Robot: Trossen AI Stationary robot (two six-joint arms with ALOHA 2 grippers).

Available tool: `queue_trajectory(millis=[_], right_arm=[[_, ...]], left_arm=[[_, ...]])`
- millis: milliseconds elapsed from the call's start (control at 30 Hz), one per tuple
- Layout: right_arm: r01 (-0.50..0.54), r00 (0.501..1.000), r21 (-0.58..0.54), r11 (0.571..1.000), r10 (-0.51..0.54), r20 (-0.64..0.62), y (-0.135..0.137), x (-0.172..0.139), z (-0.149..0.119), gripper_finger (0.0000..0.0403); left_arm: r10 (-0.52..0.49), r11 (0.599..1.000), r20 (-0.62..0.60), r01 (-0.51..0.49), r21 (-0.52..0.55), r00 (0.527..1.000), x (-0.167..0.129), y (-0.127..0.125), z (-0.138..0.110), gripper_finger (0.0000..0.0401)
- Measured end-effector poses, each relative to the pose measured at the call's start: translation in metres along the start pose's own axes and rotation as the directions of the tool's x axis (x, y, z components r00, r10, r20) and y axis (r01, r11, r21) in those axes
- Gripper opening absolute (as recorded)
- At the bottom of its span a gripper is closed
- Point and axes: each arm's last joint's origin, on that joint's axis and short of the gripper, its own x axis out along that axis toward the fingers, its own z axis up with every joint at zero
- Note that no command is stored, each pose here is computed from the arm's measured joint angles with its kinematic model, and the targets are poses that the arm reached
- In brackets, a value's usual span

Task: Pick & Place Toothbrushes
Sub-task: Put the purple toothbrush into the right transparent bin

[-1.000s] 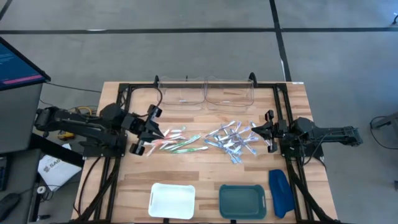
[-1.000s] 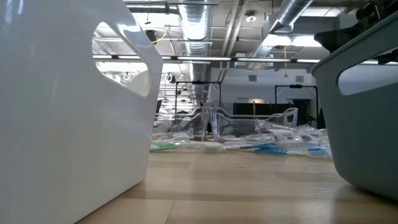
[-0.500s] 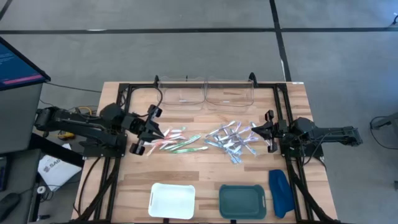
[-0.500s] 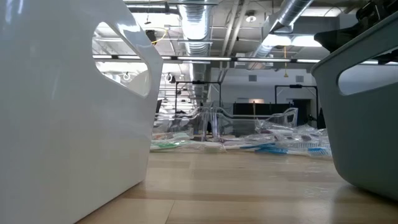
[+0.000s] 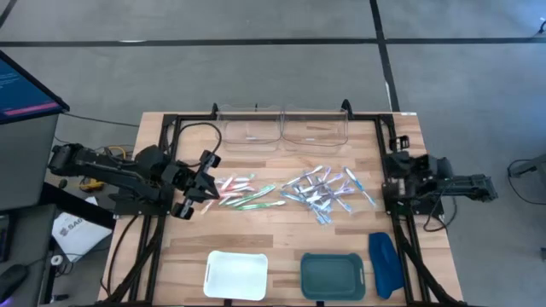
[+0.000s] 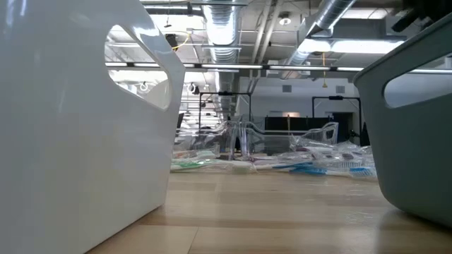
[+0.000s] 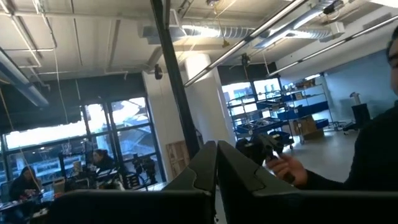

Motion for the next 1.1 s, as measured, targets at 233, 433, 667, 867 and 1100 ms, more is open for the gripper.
queue_trajectory(millis=[233, 433, 667, 867, 1100], right_arm=[[-0.017, 0.999, -0.045, 0.999, 0.018, 0.037, 0.001, 0.002, 0.003, 0.0000], [-0.017, 0.993, -0.045, 0.999, 0.022, 0.115, 0.001, 0.014, 0.015, 0.0000], [-0.075, 0.997, 0.024, 0.997, 0.074, 0.034, 0.004, 0.039, 0.018, 0.0000], [-0.075, 0.996, 0.025, 0.997, 0.077, -0.046, 0.005, 0.049, 0.006, 0.0000], [-0.072, 0.994, -0.014, 0.997, 0.070, -0.090, 0.006, 0.069, 0.003, 0.0000]], left_arm=[[0.042, 0.981, -0.056, -0.031, 0.191, 0.998, -0.002, 0.010, -0.009, 0.0008], [0.084, 0.957, -0.033, -0.072, 0.282, 0.996, 0.000, 0.020, -0.016, 0.0008], [0.074, 0.951, 0.058, -0.088, 0.297, 0.996, 0.003, 0.018, -0.010, 0.0008], [0.059, 0.961, 0.048, -0.070, 0.266, 0.997, 0.006, 0.015, -0.014, 0.0008], [0.035, 0.974, 0.049, -0.045, 0.223, 0.998, 0.010, 0.012, -0.016, 0.0008]])
